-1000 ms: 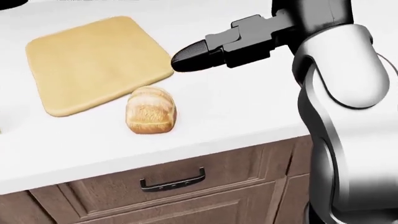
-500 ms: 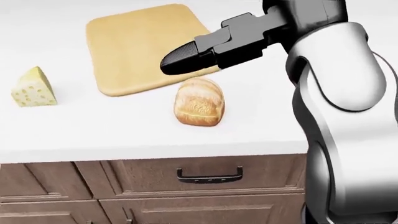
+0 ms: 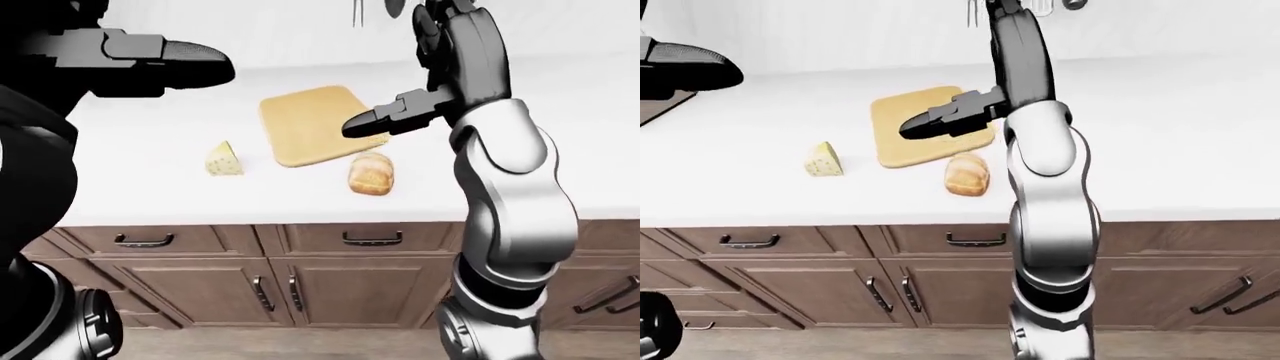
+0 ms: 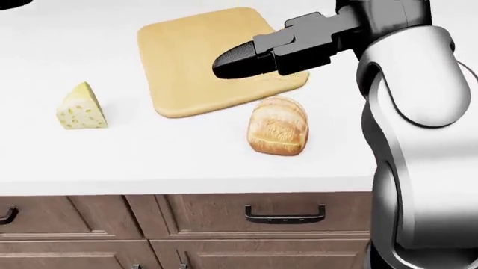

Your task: Place the bread and cheese on the cutting board.

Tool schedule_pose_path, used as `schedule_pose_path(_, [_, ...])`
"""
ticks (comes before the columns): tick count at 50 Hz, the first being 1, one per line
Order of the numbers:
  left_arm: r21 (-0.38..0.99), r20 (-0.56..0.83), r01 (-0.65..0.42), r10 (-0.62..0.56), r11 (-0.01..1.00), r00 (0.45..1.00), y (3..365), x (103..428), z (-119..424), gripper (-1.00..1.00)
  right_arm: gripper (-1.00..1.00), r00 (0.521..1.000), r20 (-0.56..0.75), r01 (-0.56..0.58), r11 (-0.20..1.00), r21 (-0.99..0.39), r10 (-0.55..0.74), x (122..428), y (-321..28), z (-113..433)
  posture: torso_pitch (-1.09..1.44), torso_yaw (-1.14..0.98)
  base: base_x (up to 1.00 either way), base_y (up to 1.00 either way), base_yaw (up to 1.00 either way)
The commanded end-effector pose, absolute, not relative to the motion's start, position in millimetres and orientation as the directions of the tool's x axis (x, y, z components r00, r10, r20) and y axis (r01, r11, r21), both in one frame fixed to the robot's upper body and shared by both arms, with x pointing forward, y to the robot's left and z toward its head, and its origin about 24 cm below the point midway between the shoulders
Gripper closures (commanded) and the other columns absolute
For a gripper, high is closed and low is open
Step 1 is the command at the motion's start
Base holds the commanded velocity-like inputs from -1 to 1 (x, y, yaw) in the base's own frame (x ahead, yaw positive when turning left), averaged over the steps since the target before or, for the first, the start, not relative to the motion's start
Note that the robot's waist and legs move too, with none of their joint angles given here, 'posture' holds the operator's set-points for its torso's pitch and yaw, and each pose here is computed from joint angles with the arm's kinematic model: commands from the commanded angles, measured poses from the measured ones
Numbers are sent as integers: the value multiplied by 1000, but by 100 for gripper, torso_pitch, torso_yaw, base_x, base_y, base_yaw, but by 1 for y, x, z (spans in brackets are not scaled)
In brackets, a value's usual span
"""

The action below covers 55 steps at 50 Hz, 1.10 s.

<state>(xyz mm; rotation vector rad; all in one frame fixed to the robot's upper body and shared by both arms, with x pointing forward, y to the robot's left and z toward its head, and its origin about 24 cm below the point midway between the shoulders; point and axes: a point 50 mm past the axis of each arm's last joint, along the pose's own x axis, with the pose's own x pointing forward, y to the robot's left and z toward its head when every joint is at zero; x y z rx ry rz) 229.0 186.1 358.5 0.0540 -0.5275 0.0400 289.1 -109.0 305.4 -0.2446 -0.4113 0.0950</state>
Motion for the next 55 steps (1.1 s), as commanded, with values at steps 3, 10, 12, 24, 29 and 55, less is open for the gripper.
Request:
schedule_pose_path(3, [7,549,-93,75,996,833,194,224,367,-100,-100,874,452,-59,963,-263,177,282,-102,319,0,0,0,33,0])
schedule_pose_path(10, [10,546,-91,71,996,835,193,225,366,-100,-100,876,449,-63,964,-260,178,281,-101,319,0,0,0,33,0])
schedule_pose_path(12, [9,546,-90,70,996,835,193,225,366,-100,-100,875,451,-63,964,-258,178,281,-102,319,0,0,0,34,0])
schedule_pose_path(24, [11,549,-91,70,996,833,193,225,367,-100,-100,875,449,-71,966,-248,180,281,-102,319,0,0,0,6,0])
schedule_pose_path(29, [12,549,-91,70,996,833,192,224,367,-100,-100,875,448,-73,965,-250,182,281,-102,318,0,0,12,0,0])
schedule_pose_path(55, [14,546,-89,67,996,835,191,225,366,-100,-100,875,454,-70,971,-229,170,281,-105,321,0,0,12,0,0])
